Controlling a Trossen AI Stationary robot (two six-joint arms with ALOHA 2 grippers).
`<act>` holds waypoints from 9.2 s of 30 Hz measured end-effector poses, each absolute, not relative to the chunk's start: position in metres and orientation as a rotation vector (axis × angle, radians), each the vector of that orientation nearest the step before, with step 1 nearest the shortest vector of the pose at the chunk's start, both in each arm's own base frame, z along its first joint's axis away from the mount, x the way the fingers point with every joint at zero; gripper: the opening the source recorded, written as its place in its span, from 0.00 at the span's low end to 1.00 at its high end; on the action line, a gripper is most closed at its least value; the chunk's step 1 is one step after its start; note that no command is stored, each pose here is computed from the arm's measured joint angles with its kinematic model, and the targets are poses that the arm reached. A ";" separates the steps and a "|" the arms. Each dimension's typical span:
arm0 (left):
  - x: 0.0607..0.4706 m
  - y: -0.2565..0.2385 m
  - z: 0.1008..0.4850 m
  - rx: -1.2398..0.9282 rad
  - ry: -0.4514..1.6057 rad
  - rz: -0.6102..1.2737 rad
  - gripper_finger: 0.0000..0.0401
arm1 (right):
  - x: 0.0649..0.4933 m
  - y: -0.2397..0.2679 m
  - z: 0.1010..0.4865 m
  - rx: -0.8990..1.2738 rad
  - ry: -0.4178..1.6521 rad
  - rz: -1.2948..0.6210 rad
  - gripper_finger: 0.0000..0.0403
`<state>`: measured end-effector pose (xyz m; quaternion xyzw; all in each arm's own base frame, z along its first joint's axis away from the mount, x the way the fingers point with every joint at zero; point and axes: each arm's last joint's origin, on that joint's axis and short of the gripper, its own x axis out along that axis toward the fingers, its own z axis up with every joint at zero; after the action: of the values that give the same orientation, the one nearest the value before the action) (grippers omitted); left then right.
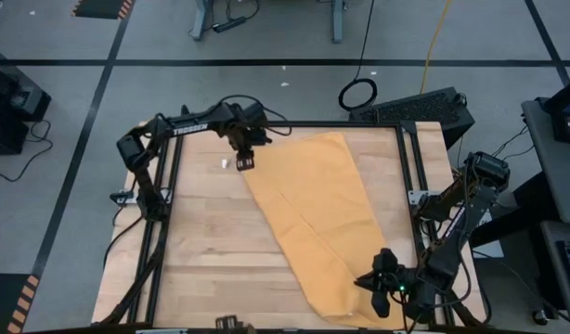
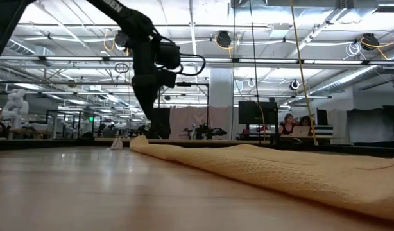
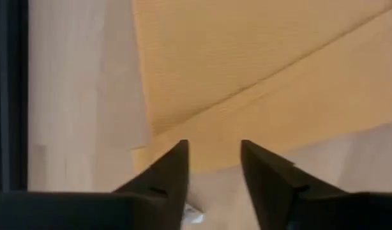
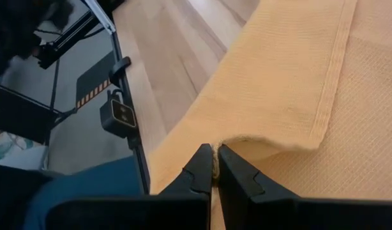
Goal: Roll towel
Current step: Fold the yellow towel
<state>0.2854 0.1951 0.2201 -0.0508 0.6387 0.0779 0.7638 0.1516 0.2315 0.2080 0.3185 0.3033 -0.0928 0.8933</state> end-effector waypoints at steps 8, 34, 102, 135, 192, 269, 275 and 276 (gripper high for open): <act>0.258 0.214 0.181 -0.132 1.409 0.246 0.57 | 0.152 0.230 0.208 0.654 0.610 -0.206 0.01; 0.249 0.223 0.176 0.128 1.344 0.119 0.58 | 0.153 0.230 0.208 0.617 0.604 -0.201 0.01; 0.222 0.147 0.303 0.015 1.032 0.597 0.61 | 0.203 0.231 0.213 0.713 0.278 -0.264 0.01; 0.313 -0.099 0.274 0.013 0.137 0.010 0.75 | 0.237 0.213 0.238 0.523 0.083 -0.296 0.01; 0.385 -0.116 0.201 0.191 0.131 -0.526 0.03 | 0.233 0.225 0.232 0.512 0.277 -0.012 0.01; 0.377 -0.143 0.208 0.174 0.055 -0.582 0.00 | 0.224 0.273 0.103 0.279 0.626 0.015 0.09; 0.377 -0.143 0.208 0.173 0.055 -0.582 0.00 | 0.225 0.266 0.102 0.159 0.553 -0.095 0.32; 0.377 -0.143 0.208 0.172 0.055 -0.582 0.00 | 0.227 0.266 0.101 0.143 0.532 -0.109 0.36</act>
<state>0.3770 -0.1434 0.2080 0.0849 0.0273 -0.2864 0.9539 0.2271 0.2656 0.1009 0.0708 0.2625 -0.0536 0.9609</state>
